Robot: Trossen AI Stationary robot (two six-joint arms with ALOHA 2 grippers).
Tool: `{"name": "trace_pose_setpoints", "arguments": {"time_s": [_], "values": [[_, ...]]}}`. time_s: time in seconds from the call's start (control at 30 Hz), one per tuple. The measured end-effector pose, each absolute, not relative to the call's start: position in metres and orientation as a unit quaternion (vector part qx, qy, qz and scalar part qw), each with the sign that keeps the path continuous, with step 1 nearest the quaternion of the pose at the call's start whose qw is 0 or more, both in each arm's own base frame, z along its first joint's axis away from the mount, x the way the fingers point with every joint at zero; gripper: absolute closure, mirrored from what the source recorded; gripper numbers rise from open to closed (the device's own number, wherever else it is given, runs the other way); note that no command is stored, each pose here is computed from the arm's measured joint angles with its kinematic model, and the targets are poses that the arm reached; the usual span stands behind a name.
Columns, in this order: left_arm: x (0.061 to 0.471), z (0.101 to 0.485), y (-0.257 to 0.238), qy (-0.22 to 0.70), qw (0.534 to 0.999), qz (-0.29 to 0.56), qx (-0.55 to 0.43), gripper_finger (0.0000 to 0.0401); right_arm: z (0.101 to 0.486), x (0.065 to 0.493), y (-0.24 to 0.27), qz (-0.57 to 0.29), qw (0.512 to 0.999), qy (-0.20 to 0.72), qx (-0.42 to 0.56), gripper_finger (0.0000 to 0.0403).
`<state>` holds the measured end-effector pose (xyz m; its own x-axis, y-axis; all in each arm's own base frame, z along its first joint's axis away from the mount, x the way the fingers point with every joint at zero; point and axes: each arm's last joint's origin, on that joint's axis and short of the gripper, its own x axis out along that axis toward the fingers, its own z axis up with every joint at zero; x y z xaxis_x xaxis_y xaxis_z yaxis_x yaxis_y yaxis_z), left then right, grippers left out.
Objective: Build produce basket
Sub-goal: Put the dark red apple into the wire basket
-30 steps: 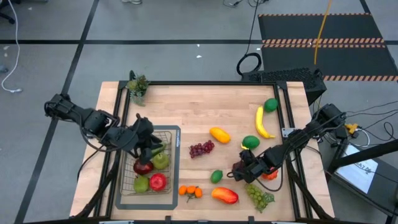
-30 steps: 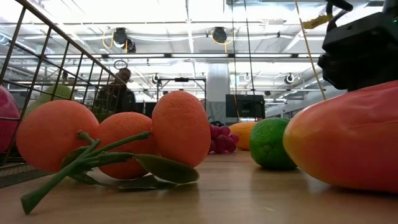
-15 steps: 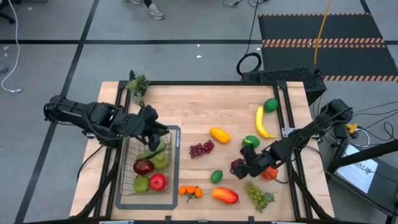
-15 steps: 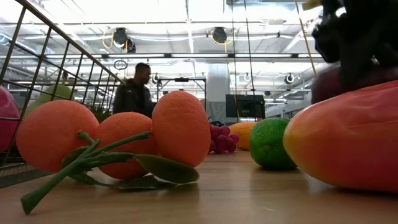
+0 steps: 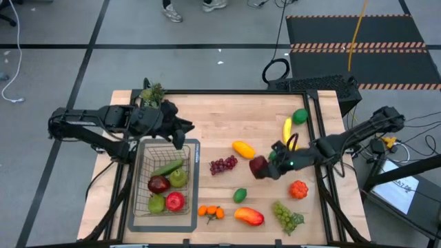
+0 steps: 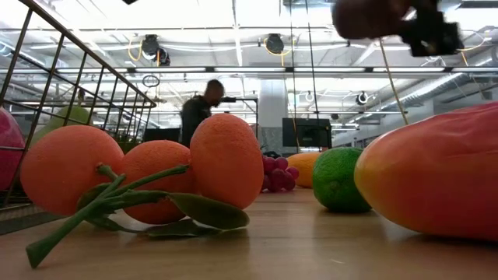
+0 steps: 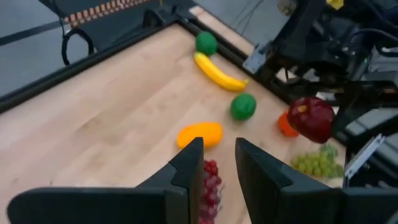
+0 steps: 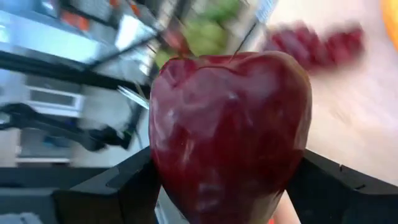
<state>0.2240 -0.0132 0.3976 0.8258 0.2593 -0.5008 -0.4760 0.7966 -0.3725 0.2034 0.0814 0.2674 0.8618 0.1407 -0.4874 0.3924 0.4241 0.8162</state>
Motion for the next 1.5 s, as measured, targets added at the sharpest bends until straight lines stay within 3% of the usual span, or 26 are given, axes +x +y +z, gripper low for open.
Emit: {"name": "trace_pose_setpoints", "arguments": {"time_s": [0.3, 0.5, 0.6, 0.87, 1.03, 1.5], "values": [[0.232, 0.412, -0.006, 0.138, 0.932, 0.189, -0.275, 0.0308, 0.294, 0.215, 0.042, -0.044, 0.859, 0.189, 0.474, 0.0119], [0.236, 0.419, 0.000, 0.097, 0.940, 0.185, -0.268, 0.0302, 0.309, 0.220, 0.018, -0.044, 0.920, 0.166, 0.353, 0.0119], [0.238, 0.424, 0.000, 0.074, 0.944, 0.178, -0.269, 0.0269, 0.314, 0.221, 0.006, -0.040, 0.938, 0.157, 0.306, 0.0119], [0.274, 0.420, -0.001, 0.023, 0.947, 0.162, -0.277, 0.0136, 0.316, 0.220, -0.012, -0.019, 0.957, 0.159, 0.241, 0.0119], [0.308, 0.403, -0.003, 0.015, 0.954, 0.154, -0.257, 0.0097, 0.315, 0.221, -0.018, -0.028, 0.964, 0.160, 0.211, 0.0119], [0.358, 0.367, 0.006, 0.023, 0.972, 0.166, -0.165, 0.0147, 0.306, 0.223, -0.025, -0.075, 0.973, 0.194, 0.103, 0.0119]]}}
